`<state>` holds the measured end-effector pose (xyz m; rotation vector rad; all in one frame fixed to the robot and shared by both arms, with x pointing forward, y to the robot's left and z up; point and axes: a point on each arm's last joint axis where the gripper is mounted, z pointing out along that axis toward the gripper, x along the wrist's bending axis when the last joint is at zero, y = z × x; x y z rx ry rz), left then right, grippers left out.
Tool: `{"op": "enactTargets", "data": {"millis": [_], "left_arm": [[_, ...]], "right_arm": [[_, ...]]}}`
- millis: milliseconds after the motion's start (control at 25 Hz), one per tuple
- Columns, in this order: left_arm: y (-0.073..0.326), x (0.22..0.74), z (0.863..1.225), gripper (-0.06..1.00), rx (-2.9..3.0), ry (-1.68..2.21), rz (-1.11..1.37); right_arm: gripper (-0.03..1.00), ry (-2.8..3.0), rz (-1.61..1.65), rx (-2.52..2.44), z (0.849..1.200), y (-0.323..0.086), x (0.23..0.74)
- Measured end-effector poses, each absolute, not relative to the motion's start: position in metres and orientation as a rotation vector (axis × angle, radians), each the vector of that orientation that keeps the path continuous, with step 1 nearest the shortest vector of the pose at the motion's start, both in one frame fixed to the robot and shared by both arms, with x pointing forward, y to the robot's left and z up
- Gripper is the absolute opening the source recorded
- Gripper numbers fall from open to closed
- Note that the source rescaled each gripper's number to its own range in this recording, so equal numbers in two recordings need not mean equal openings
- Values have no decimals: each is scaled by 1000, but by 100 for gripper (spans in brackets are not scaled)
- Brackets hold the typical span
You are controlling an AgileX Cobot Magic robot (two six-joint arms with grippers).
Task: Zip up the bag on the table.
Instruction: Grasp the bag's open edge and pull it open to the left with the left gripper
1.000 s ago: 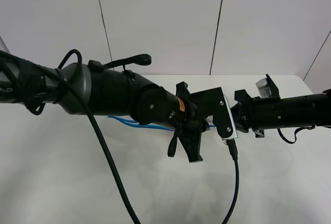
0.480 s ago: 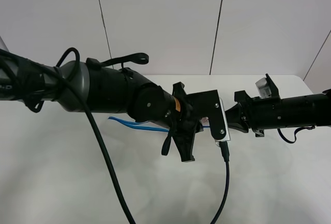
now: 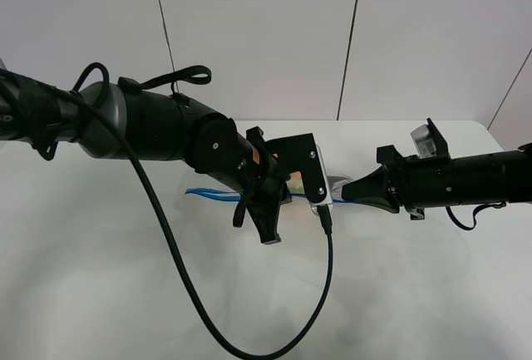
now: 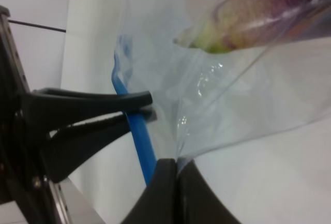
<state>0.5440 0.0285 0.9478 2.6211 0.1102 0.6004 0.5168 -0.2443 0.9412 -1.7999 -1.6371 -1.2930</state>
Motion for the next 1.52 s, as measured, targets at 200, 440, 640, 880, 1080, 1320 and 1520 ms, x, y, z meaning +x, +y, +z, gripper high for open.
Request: {"op": "enactTargets", "data": {"millis": [200,440,640,880,1080,1320,1520], "left_arm": [[32,546,947,0,2641,80,619],[41,552,946,0,2675,75,632],[56,563,946,0,2687,126,646],[76,575,945,0,2709,206,643],[93,586,945,0,2717,275,649],[104,591,944,0,2738,297,656],[106,592,944,0,2764,245,689]], "right_arm": [[0,-1641,-1293,-1800,941,-244,517],[0,-1645,-1294,-1799,941,-245,517],[0,-1653,-1296,-1798,941,-245,517],[0,-1653,-1301,-1798,941,-245,517],[0,-1654,-1302,-1797,941,-245,517],[0,-1658,-1303,-1795,941,-245,517],[0,-1662,-1304,-1793,941,-245,517]]}}
